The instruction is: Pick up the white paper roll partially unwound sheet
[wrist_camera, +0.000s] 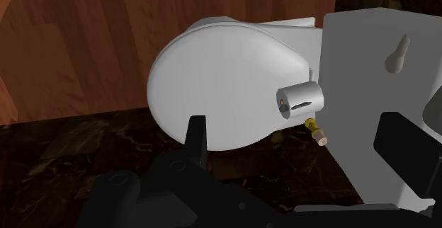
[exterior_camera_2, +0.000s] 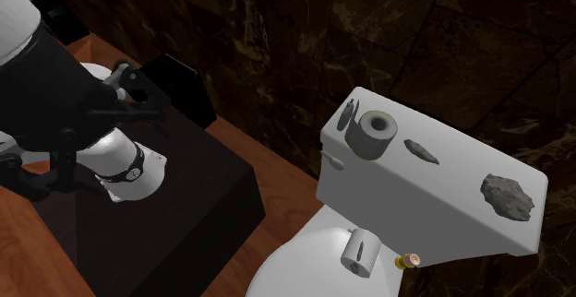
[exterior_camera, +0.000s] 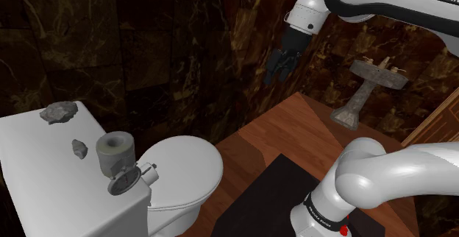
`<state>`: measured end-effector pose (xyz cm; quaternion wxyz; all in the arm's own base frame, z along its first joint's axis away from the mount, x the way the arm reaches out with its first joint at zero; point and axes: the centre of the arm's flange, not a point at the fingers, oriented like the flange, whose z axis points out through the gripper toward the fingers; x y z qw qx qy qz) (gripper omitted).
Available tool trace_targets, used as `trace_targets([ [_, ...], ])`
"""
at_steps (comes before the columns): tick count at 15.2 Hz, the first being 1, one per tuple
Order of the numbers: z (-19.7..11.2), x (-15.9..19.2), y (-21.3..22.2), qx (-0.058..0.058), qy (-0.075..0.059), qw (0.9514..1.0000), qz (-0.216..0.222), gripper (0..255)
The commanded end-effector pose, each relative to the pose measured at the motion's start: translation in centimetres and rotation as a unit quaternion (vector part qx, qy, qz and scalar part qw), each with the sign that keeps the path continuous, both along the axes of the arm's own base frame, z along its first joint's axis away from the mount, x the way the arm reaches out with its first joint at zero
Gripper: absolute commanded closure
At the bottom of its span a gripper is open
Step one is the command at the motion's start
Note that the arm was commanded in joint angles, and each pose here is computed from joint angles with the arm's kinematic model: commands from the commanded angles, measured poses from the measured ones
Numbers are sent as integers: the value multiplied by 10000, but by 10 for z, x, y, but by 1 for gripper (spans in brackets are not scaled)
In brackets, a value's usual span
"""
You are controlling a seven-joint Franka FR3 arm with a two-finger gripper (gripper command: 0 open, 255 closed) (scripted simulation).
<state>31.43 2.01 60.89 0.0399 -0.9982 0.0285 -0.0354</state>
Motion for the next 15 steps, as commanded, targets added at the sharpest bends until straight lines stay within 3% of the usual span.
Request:
trace_targets([
  [1, 0, 0, 0, 0, 0, 10000, 0, 0],
  [15, -66, 85, 157, -177, 156, 9984, 517, 0],
])
